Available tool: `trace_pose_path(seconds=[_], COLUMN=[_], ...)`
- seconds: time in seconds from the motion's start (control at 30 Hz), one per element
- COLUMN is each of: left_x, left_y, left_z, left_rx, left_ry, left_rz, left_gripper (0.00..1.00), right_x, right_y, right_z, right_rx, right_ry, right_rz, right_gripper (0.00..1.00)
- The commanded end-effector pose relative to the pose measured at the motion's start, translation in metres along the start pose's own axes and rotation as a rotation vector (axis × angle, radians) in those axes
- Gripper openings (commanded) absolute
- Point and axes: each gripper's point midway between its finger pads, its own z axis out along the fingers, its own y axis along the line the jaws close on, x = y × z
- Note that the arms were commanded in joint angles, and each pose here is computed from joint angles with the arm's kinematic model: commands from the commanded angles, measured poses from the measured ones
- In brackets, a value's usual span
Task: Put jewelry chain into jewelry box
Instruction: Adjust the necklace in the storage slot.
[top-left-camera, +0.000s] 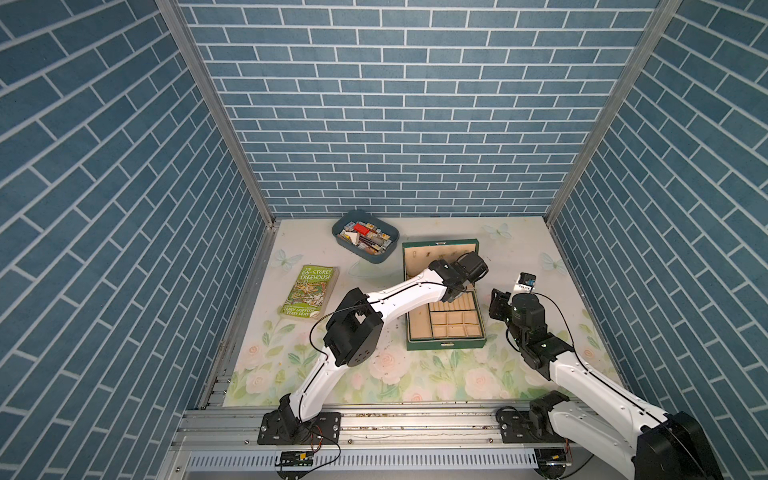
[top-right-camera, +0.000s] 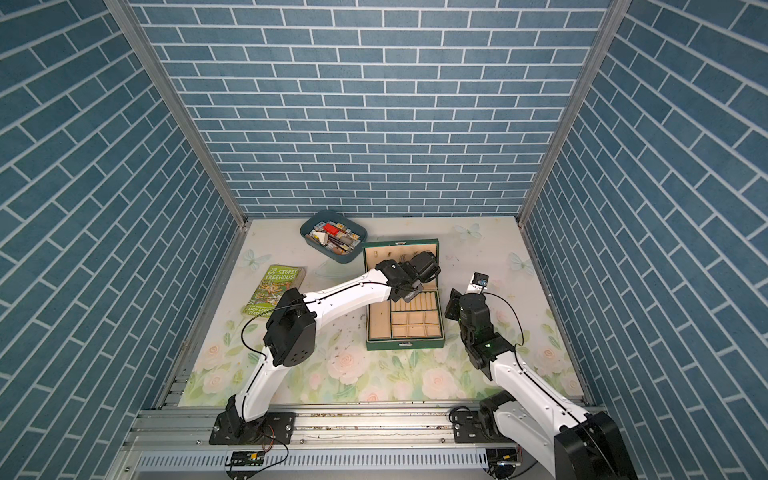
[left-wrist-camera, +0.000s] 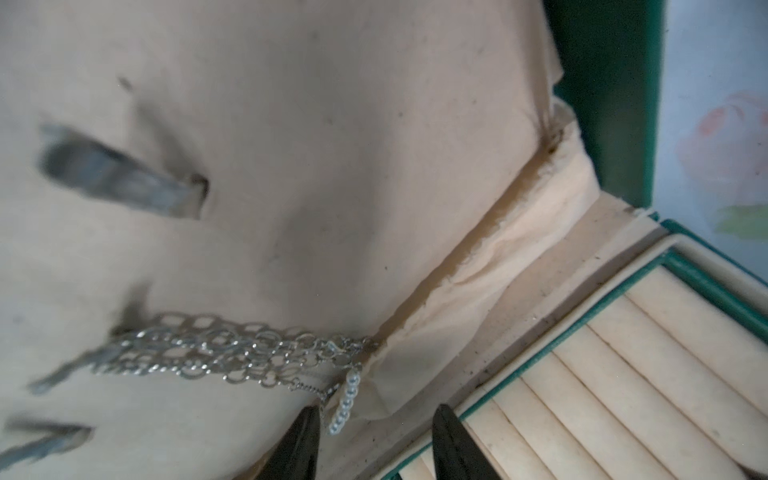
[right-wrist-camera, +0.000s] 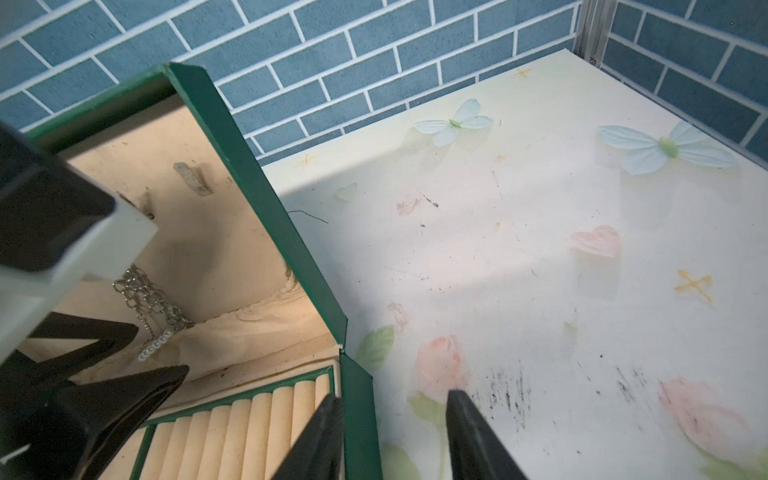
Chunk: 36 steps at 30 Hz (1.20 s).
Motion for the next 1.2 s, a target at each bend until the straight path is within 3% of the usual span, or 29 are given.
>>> trace_pose_path(seconds=[0.0, 0.43, 0.7, 0.97, 1.17], left_x=[0.0035, 0.0044, 0.0042, 0.0053, 0.0051], left_y=[0.0025, 0.0045, 0.0072, 0.0085, 0.0104], left_z=[0.0074, 0.0112, 0.012, 0.0119, 0.0095], left_rx=[0.001, 0.0, -0.011, -0.019, -0.022], left_ry=[0.027, 0.03, 0.029, 0.03, 0.027], left_rz=[-0.004, -0.006, -0.007, -0.003, -0.003], left_gripper=[0.47, 0.41, 0.29, 0.26, 0.18], right_x=[-0.0115, -0.0136, -0.0161, -0.0172, -0.0172], right_y=[0.0049, 0.006, 0.0068, 0.0067, 0.0062], right_z=[0.0005, 0.0005, -0.0008, -0.0016, -0.0018], right_rx=[-0.015, -0.021, -0.025, -0.024, -0.023], right_ry=[-0.032, -0.042, -0.052, -0.056, -0.056], right_rz=[0.024, 0.019, 0.018, 0.019, 0.019], right_gripper=[0.45, 0.45, 0.44, 0.44, 0.44])
